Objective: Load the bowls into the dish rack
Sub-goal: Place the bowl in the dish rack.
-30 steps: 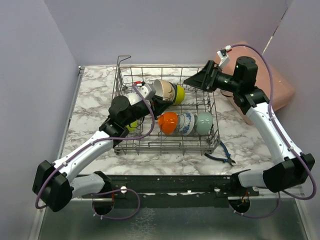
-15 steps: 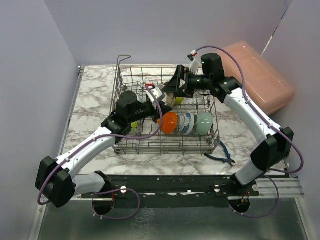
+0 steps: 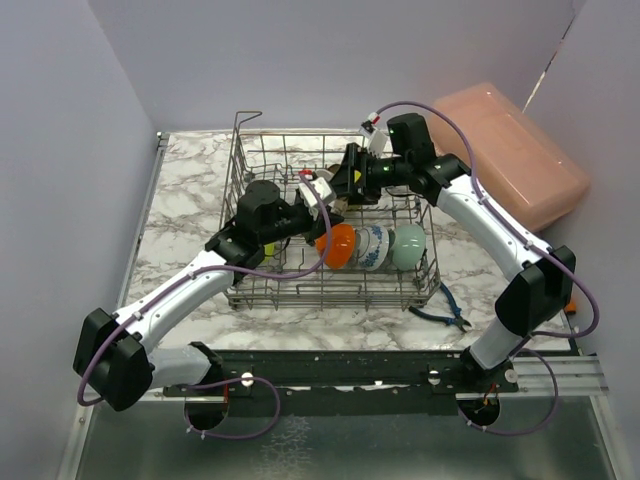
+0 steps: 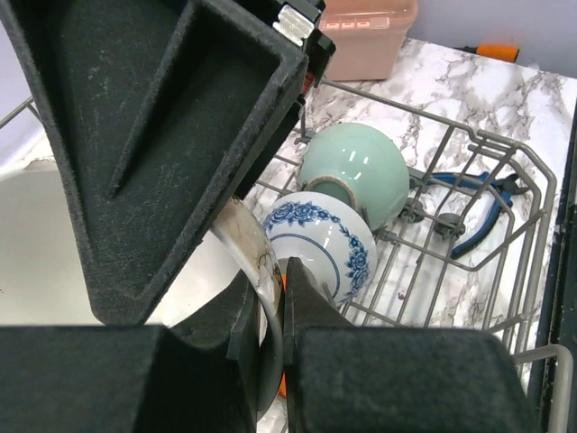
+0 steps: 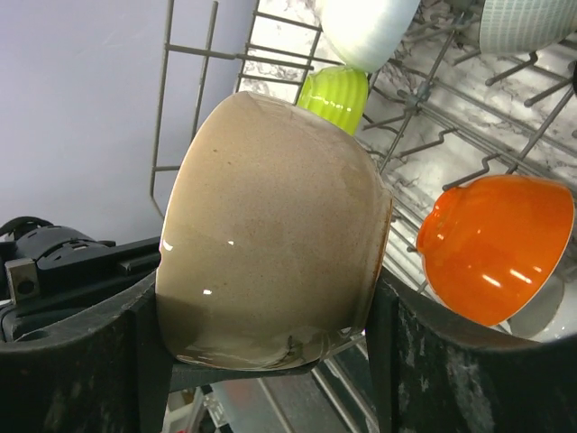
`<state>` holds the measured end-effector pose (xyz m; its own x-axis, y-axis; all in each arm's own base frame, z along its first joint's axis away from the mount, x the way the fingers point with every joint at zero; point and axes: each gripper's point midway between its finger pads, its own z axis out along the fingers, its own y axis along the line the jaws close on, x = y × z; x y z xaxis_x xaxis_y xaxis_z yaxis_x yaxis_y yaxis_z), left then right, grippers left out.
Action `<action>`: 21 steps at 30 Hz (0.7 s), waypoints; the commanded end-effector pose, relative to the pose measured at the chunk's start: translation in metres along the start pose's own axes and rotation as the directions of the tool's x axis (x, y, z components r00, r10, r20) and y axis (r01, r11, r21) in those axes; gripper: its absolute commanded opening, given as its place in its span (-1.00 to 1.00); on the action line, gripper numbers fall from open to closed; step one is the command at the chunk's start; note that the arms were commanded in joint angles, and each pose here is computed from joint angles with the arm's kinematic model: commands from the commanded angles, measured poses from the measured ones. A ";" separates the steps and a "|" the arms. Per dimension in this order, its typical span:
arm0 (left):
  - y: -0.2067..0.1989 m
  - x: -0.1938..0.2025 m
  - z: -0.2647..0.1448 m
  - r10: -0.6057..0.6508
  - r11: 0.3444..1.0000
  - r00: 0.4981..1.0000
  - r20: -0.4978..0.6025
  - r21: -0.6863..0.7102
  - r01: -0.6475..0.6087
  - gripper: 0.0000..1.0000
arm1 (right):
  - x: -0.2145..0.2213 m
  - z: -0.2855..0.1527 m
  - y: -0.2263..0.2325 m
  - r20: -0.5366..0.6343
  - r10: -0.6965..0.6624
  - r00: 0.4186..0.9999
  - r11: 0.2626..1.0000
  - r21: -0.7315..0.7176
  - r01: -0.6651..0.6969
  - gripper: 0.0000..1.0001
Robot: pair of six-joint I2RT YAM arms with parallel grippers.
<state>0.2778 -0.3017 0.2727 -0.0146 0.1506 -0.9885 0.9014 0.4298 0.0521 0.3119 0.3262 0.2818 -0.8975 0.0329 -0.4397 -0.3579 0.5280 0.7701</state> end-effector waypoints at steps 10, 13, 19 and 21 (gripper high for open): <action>0.012 -0.064 -0.002 -0.057 0.996 0.991 0.120 -0.058 0.065 0.86 | -0.032 -0.019 0.003 0.147 -0.104 0.984 0.994 0.050 0.098 -0.99; 0.015 -0.072 -0.005 -0.079 0.993 0.988 0.131 -0.075 0.089 0.98 | -0.044 -0.031 -0.007 0.189 -0.117 0.975 0.991 0.090 0.102 -1.00; 0.030 -0.074 -0.006 -0.113 0.984 0.988 0.102 -0.123 0.126 0.98 | -0.056 -0.050 -0.031 0.216 -0.175 0.961 0.970 0.207 0.130 -1.00; 0.039 -0.070 -0.007 -0.131 0.979 0.989 0.075 -0.145 0.140 0.98 | -0.057 -0.054 -0.039 0.213 -0.197 0.957 0.957 0.252 0.141 -1.00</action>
<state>0.2933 -0.3009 0.3391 -0.0569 0.0235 -0.9981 0.8601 0.5087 -0.0370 0.3596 0.2760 0.2710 -0.8175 0.1212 -0.5630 -0.3420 0.6845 0.6439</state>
